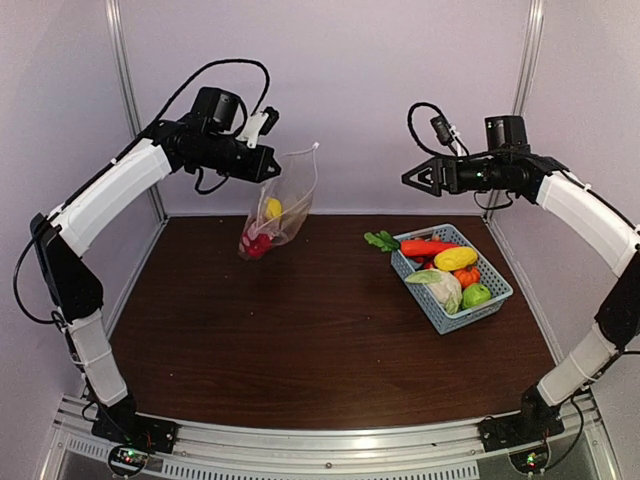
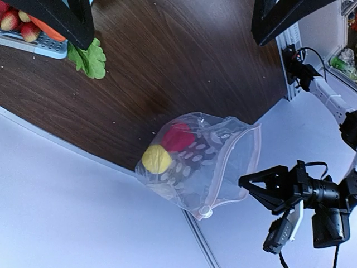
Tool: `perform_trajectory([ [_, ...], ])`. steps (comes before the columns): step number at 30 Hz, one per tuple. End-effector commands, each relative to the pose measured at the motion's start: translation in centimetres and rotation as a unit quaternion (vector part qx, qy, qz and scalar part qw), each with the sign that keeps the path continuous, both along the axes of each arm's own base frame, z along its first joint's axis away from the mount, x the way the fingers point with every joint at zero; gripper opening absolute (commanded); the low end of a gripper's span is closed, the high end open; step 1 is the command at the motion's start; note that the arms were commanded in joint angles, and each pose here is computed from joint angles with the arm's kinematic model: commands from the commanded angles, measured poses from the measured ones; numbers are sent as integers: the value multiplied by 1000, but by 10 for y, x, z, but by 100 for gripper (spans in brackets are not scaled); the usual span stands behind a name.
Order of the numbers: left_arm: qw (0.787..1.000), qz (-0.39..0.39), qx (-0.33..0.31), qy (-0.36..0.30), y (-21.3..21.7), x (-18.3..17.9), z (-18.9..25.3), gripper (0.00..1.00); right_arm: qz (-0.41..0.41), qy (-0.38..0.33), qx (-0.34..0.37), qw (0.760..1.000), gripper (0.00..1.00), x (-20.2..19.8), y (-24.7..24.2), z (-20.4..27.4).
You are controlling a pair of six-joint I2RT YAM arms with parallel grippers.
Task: Place the food in the zip-top bag and seal the zipper
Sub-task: Adjust the zipper food storage bag at the center of the board.
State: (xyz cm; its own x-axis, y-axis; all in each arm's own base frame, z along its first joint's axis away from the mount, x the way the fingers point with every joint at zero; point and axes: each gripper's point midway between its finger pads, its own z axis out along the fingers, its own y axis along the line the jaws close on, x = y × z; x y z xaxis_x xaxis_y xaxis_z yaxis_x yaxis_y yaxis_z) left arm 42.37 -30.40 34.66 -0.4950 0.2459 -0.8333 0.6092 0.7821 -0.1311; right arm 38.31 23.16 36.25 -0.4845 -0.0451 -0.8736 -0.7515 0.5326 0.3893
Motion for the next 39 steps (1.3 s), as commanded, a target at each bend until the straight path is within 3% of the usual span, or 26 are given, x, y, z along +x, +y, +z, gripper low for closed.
perform_trajectory([
  [1,999,-41,0,21,-10,-7,-18,0,-29,-32,-134,990,100,0,-29,-43],
  [4,997,-53,26,48,-10,-10,-53,0,-15,-18,-202,979,99,-6,-41,-77],
  [8,986,-132,-9,100,-31,-35,-86,0,-8,3,-291,957,96,-14,-65,-122],
  [13,983,-154,-19,101,-35,-39,-101,0,4,-20,-397,918,92,-22,-96,-147],
  [18,969,-201,-95,108,-45,-65,-78,0,51,-44,-482,874,82,-27,-117,-157],
  [22,959,-231,-130,96,-52,-83,-45,0,71,-51,-508,857,77,-27,-124,-170],
  [27,998,-62,-6,29,7,-45,-34,0,30,-63,-504,861,77,-6,-126,-162],
  [29,998,27,63,-2,47,-29,-32,0,19,-70,-503,861,78,1,-128,-158],
  [31,984,107,139,-30,85,-18,-25,0,18,-69,-489,870,79,5,-130,-153],
  [34,975,116,181,-62,102,-21,-6,0,29,-40,-428,902,79,11,-132,-148],
  [39,991,26,119,-49,66,-36,-3,0,76,-18,-435,897,78,11,-139,-165],
])
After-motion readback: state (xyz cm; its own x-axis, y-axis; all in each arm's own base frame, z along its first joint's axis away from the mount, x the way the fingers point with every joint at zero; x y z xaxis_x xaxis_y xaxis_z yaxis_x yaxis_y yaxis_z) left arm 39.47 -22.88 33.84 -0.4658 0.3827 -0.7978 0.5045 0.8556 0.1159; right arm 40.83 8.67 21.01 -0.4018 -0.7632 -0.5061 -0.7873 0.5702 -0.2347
